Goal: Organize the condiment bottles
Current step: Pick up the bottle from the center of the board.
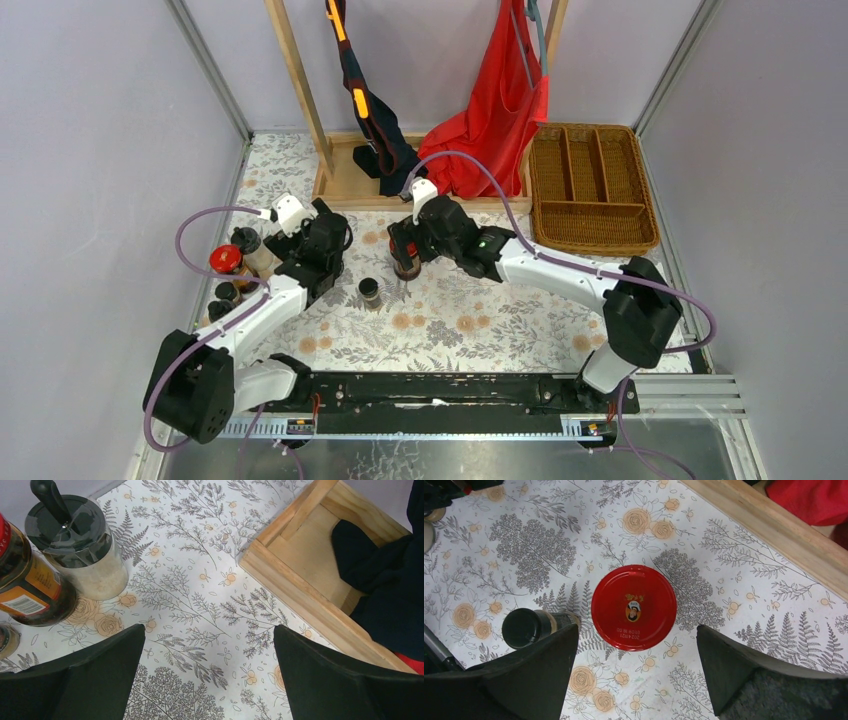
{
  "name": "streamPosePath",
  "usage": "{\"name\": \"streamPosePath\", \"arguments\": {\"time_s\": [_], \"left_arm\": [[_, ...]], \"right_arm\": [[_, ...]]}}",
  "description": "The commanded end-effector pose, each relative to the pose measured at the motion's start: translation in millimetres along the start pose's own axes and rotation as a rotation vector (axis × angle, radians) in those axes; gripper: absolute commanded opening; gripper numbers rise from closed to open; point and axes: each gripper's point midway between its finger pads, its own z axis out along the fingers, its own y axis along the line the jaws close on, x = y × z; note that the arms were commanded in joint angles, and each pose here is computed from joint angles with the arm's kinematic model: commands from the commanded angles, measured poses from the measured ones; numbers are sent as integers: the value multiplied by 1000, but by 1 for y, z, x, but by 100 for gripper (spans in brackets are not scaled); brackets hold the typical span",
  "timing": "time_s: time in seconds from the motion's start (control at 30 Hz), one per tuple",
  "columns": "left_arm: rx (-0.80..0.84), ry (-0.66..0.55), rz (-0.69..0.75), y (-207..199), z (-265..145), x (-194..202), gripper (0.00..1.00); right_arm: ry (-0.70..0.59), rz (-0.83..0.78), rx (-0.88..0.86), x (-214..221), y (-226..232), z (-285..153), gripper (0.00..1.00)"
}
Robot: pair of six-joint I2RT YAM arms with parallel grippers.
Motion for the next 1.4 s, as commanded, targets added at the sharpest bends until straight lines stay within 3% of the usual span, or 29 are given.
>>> {"name": "streamPosePath", "arguments": {"time_s": [0.0,0.6,1.07,1.37], "left_arm": [[18,-13,-71,-7,4,-4,100],[36,26,-69,-12,8,5,100],[40,44,-79,-11,11,8,100],[46,51,-79,-13,11,9,100]], "right_arm": [[-56,-26,2,-26,8,1,95],[-50,-87,71,-7,9,29,94],[-60,-108,97,-4,11,41,83],[-71,-112,113,-6,11,42,84]]}}
